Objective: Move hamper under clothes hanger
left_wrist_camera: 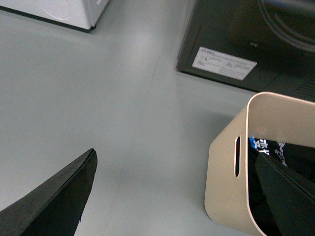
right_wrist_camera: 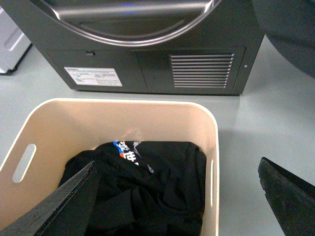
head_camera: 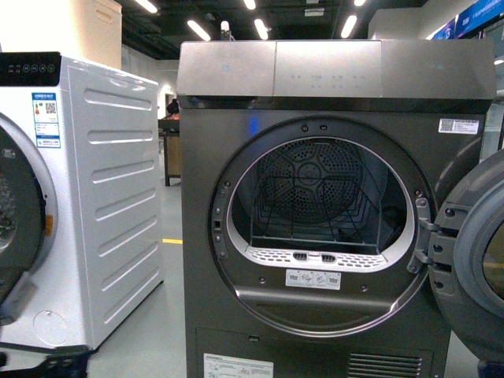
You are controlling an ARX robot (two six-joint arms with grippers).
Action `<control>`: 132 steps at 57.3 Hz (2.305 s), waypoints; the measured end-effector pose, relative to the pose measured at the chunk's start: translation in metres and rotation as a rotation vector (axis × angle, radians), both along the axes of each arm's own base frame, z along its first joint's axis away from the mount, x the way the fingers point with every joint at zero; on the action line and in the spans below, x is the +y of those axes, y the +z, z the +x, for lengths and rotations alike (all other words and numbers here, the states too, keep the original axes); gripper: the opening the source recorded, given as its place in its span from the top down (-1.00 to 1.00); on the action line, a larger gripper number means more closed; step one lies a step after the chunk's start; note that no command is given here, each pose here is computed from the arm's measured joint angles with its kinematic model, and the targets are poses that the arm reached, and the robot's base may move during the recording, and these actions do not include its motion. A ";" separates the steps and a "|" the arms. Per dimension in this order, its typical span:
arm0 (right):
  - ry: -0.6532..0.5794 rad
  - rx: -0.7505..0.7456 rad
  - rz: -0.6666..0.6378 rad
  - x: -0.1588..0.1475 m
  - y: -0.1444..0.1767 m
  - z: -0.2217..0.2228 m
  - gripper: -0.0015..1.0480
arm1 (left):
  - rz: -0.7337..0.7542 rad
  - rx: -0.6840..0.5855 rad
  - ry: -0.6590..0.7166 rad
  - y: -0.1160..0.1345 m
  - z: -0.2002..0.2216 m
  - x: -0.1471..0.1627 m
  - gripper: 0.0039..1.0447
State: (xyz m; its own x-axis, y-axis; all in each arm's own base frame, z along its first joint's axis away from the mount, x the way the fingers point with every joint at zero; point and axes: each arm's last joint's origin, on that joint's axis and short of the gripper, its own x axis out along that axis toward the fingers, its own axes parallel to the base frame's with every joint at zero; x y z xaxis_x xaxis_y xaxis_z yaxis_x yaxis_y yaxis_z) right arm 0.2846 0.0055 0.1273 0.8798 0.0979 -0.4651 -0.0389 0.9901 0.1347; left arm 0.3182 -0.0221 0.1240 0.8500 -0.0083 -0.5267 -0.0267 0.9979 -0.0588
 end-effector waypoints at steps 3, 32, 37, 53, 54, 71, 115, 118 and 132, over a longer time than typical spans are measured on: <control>0.004 0.024 -0.001 0.001 -0.008 0.007 -0.85 | 0.005 0.022 -0.039 -0.005 0.012 -0.012 -0.88; 0.046 0.187 -0.056 0.009 -0.078 0.054 -0.85 | 0.118 0.244 -0.163 -0.064 0.076 -0.060 -0.88; 0.055 0.223 -0.086 0.011 -0.093 0.066 -0.85 | 0.098 0.254 -0.187 -0.074 0.085 -0.068 -0.88; 0.050 0.270 -0.142 0.017 -0.116 0.096 -0.85 | 0.053 0.315 -0.226 -0.111 0.091 -0.083 -0.88; 0.049 0.270 -0.144 0.017 -0.117 0.097 -0.85 | 0.050 0.316 -0.226 -0.113 0.091 -0.083 -0.88; 0.024 0.319 -0.189 0.013 -0.142 0.106 -0.85 | 0.029 0.339 -0.229 -0.130 0.090 -0.082 -0.88; -0.038 0.251 -0.111 -0.006 -0.141 0.119 -0.85 | 0.029 0.349 -0.214 -0.142 0.093 -0.087 -0.88; -0.048 0.245 -0.104 -0.009 -0.137 0.118 -0.85 | 0.032 0.350 -0.212 -0.142 0.093 -0.087 -0.88; -0.094 0.252 -0.129 -0.020 -0.136 0.117 -0.85 | 0.031 0.344 -0.221 -0.140 0.094 -0.091 -0.88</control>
State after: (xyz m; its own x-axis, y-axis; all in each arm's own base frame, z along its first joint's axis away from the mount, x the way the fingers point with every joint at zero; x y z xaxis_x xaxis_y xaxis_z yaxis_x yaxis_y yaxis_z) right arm 0.4016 -0.0141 -0.0085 0.7372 -0.0524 -0.6736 0.0720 0.9974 0.0013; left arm 0.4126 -0.1130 -0.0160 0.6036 -0.1512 -0.7828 0.1759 0.9829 -0.0541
